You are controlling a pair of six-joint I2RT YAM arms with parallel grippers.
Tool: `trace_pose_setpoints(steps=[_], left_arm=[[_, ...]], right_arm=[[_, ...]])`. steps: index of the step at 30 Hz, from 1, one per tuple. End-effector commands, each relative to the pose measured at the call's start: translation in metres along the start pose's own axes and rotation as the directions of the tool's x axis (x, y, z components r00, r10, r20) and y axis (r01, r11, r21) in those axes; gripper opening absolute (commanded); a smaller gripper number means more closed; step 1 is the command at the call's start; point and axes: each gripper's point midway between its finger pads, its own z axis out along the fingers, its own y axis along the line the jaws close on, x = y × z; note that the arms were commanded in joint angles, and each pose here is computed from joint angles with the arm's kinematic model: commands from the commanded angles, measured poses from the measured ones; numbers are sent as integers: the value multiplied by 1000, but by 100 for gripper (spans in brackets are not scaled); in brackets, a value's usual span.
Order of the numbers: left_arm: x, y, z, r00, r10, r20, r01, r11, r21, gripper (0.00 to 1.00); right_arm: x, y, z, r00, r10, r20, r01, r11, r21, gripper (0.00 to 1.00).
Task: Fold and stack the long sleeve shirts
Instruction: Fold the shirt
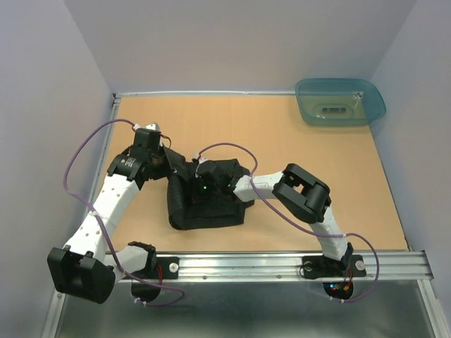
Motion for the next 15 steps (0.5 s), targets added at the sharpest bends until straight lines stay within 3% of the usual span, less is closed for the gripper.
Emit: trace_pose_setpoints(steps=[1, 10, 15], left_arm=[[-20, -6, -4, 999, 33, 29, -33, 999, 7, 4], [4, -17, 19, 986, 144, -86, -137, 988, 75, 0], [-1, -14, 14, 978, 202, -59, -198, 978, 66, 0]], right_arm=[[-15, 32, 17, 997, 74, 25, -70, 989, -133, 1], [-24, 46, 28, 992, 121, 44, -110, 972, -206, 3], [-16, 29, -1, 996, 69, 51, -63, 993, -103, 9]])
